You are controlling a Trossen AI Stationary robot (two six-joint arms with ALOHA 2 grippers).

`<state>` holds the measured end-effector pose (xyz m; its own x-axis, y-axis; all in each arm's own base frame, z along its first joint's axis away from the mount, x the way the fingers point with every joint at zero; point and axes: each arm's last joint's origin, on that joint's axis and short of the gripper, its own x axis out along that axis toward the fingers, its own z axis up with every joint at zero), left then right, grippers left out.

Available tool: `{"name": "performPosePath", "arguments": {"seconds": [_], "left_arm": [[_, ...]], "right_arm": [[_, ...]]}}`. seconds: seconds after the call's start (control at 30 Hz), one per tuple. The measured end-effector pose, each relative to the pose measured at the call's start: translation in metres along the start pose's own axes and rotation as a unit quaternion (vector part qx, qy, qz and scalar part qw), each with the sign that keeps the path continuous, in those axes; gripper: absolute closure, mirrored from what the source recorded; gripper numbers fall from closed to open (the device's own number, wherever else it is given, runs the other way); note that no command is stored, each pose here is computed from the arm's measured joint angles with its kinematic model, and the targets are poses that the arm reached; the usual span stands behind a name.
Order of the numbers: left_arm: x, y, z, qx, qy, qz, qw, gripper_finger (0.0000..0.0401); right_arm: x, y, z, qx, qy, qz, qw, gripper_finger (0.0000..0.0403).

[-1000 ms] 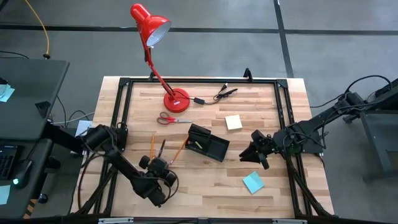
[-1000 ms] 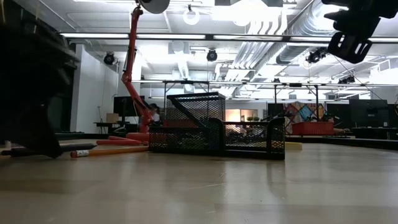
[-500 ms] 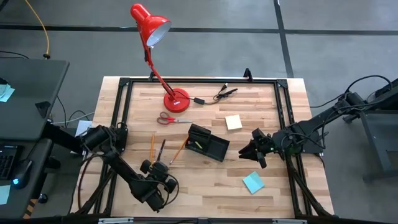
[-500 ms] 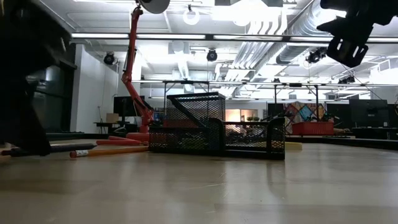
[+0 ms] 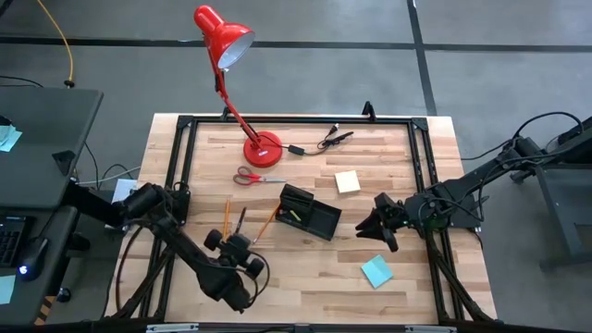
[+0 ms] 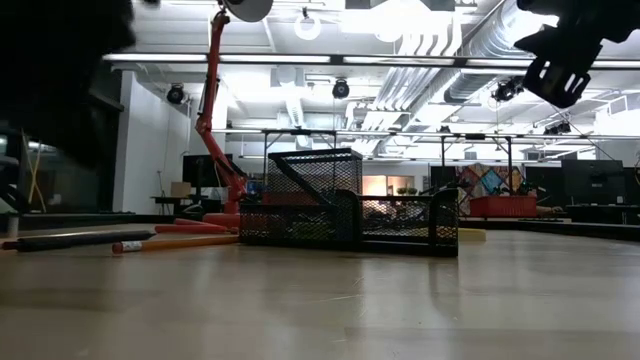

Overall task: Pick and place office supplies into organizer
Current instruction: Put the black pen into the black desk organizer

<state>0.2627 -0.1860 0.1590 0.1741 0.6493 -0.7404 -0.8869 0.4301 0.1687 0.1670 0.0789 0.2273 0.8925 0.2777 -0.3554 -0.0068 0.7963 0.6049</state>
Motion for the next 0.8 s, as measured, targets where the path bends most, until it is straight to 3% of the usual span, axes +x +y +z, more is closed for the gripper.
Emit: {"name": "performPosePath", "arguments": {"seconds": [0.13,0.3,0.6,0.8], "left_arm": [[0.009,0.004,-0.002,-0.005,0.057,0.033,0.998,0.0316],[0.013,0.016,-0.003,0.016,0.038,0.073,0.996,0.0288],[0.026,0.029,-0.010,0.029,0.025,0.098,0.994,0.0310],[0.037,0.026,-0.017,0.017,0.002,0.059,0.998,0.0327]], "right_arm": [[0.000,0.001,0.000,-0.001,0.003,0.012,1.000,0.0286],[0.000,0.002,0.001,0.007,0.004,0.019,1.000,0.0286],[0.000,0.002,0.003,0.049,-0.019,0.008,0.999,0.0286],[0.000,0.002,0.004,0.066,-0.024,0.007,0.998,0.0286]]}}
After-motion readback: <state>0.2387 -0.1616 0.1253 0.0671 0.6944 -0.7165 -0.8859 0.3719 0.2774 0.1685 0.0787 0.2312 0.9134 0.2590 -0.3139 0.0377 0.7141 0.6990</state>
